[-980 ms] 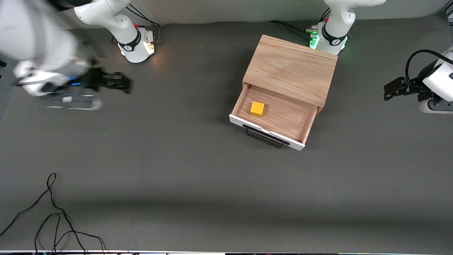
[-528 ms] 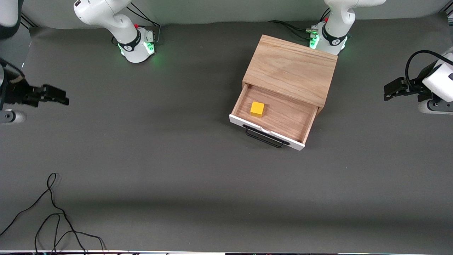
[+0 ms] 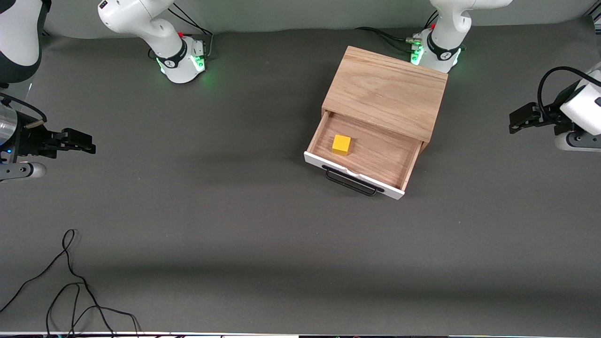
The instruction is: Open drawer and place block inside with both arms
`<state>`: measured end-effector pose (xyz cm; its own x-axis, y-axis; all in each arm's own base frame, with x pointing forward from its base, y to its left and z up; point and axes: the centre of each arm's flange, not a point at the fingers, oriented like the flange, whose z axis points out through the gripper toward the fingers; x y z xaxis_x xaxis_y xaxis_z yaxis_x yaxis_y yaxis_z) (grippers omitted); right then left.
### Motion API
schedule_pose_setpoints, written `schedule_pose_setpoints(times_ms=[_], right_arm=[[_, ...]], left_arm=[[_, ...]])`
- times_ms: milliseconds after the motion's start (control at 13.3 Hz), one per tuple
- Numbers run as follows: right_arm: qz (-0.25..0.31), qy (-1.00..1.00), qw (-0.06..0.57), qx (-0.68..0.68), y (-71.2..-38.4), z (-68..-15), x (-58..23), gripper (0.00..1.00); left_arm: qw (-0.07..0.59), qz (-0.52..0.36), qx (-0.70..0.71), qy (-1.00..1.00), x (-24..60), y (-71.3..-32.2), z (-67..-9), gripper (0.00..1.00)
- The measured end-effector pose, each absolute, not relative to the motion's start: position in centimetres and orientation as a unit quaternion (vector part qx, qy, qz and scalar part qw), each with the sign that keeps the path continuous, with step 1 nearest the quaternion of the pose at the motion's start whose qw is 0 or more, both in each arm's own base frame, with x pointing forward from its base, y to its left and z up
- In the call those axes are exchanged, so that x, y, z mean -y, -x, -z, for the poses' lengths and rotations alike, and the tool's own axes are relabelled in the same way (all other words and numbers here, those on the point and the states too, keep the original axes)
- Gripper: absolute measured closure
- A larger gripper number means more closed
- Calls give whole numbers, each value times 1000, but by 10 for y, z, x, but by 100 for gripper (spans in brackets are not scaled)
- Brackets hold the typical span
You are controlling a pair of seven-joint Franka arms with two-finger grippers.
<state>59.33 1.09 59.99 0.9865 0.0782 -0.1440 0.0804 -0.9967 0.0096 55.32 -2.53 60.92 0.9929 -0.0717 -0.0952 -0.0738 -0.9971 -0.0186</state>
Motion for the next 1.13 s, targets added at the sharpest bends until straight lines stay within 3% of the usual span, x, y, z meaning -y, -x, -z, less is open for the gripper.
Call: schedule_pose_setpoints(times_ms=[452, 1131], right_arm=[[76, -996, 3, -36, -594, -597, -4, 3], [75, -995, -63, -27, -583, -595, 43, 3]], left_arm=[[11, -47, -37, 998, 26, -553, -609, 0], [11, -47, -37, 998, 26, -553, -609, 0]])
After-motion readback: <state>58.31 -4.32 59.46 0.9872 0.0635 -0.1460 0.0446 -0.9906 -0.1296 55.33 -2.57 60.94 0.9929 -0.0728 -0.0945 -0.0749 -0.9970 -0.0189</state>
